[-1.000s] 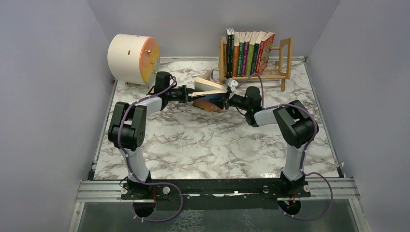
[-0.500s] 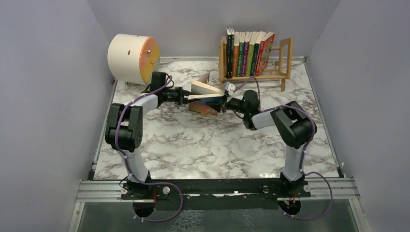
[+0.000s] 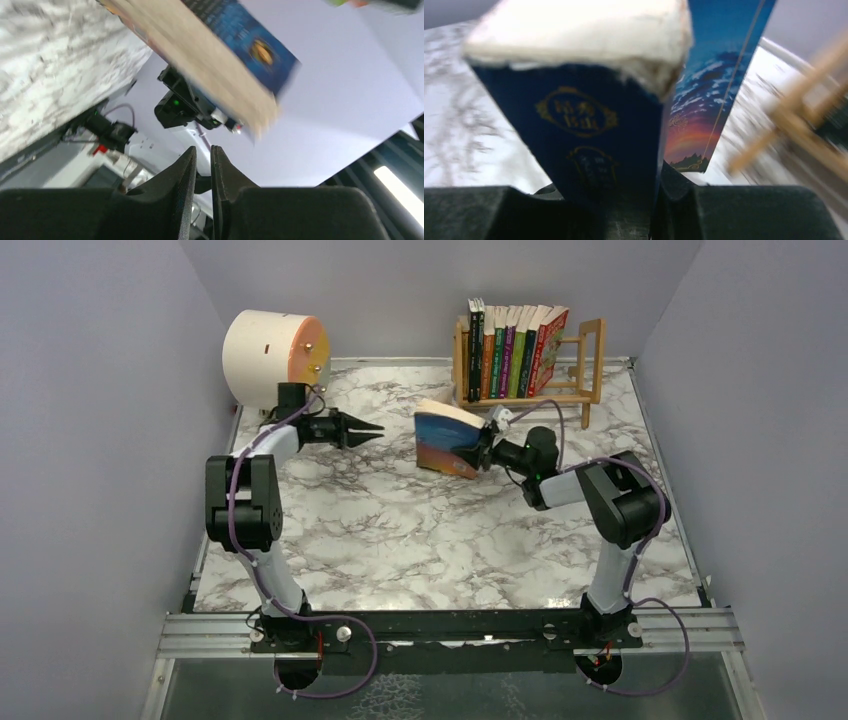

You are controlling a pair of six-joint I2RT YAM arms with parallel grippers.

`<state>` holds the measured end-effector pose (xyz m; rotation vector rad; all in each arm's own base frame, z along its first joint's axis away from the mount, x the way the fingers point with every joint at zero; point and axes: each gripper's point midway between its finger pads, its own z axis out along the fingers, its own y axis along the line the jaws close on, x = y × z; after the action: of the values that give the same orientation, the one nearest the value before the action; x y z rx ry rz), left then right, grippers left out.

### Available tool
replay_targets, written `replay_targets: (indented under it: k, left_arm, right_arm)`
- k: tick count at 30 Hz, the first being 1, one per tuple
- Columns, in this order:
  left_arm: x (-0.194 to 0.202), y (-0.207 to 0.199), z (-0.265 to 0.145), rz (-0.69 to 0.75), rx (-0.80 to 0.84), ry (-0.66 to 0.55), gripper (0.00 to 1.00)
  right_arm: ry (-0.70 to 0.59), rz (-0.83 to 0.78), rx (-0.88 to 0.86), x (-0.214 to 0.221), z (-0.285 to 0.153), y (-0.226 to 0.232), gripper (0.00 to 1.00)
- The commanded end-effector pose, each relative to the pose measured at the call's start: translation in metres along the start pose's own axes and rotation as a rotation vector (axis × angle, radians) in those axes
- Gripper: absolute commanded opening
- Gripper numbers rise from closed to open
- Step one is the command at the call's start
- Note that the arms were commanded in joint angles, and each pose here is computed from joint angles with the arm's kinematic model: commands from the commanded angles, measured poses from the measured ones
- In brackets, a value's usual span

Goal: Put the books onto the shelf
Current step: Pick up the book from the center of the board.

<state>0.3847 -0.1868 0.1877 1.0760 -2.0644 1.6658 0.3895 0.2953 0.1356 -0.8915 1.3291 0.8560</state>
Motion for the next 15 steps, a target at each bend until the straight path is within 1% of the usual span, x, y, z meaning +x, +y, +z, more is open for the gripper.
replay_targets:
  k: [1, 6, 12, 15]
  left_arm:
    - [-0.025, -0.021, -0.040, 0.100, 0.084, -0.078, 0.11]
    - [-0.032, -0.024, -0.039, 0.107, 0.084, -0.094, 0.11]
    - [-0.038, -0.045, -0.042, 0.145, 0.098, -0.148, 0.11]
    - [-0.040, -0.059, -0.044, 0.179, 0.106, -0.174, 0.11]
  right_arm:
    - [-0.054, -0.027, 0.218, -0.025, -0.035, -0.065, 0.01]
    - [-0.053, -0.058, 0.146, -0.024, -0.033, -0.053, 0.01]
    - [-0.055, -0.116, 0.033, -0.025, -0.036, -0.030, 0.01]
    - [-0.104, -0.186, -0.044, -0.030, -0.043, -0.009, 0.01]
